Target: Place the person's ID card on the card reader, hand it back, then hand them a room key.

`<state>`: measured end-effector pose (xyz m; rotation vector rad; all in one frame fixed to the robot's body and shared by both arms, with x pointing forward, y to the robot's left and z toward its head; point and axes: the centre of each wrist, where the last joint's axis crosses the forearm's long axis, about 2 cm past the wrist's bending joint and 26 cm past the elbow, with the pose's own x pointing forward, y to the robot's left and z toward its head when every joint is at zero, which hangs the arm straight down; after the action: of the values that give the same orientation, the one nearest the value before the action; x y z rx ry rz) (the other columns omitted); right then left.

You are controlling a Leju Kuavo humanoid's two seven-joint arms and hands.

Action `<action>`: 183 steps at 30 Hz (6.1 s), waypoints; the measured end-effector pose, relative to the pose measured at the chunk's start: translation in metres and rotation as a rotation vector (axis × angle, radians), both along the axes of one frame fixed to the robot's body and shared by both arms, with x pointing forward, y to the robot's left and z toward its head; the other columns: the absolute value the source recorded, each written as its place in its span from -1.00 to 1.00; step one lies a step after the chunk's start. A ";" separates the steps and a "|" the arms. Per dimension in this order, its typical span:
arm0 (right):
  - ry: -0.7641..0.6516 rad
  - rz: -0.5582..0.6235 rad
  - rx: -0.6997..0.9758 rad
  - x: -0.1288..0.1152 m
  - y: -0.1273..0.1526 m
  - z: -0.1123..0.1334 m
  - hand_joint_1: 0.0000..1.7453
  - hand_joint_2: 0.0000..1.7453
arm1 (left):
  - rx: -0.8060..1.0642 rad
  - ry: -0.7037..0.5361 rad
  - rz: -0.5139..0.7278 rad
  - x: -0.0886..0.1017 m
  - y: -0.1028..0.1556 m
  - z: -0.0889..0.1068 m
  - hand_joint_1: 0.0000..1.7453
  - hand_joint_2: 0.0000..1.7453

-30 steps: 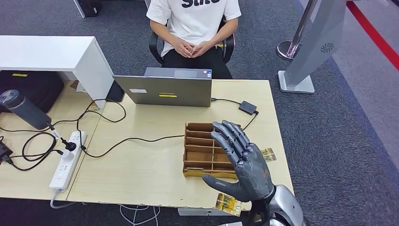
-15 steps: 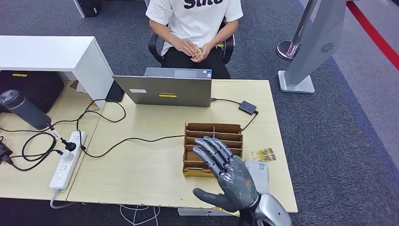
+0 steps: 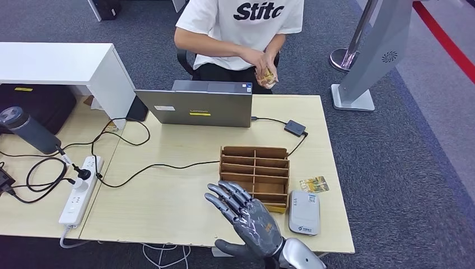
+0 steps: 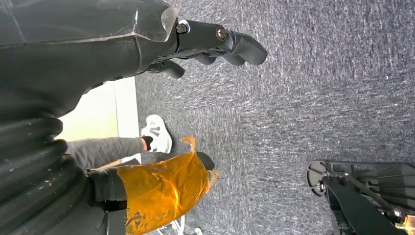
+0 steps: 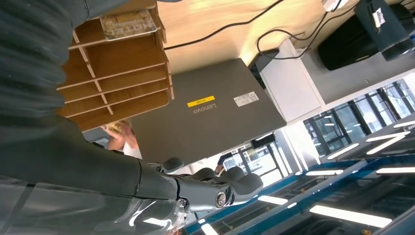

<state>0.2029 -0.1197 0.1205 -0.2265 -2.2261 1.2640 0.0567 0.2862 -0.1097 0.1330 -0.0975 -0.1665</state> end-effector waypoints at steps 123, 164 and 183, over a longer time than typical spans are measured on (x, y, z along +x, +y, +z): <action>0.069 -0.437 -0.333 0.023 -0.095 -0.057 -1.00 1.00 | 0.016 0.013 -0.018 -0.002 0.003 0.000 -1.00 1.00; -0.072 -0.546 -0.492 0.028 -0.094 -0.063 1.00 1.00 | 0.016 0.006 -0.039 0.002 0.001 0.000 -1.00 1.00; -0.318 -0.441 -0.066 0.053 -0.083 0.044 1.00 1.00 | 0.016 0.008 -0.057 0.001 0.000 0.000 -1.00 1.00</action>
<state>0.2555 -0.2025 0.1646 -0.9448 -2.2174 1.1122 0.0581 0.2863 -0.1095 0.1451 -0.0916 -0.2243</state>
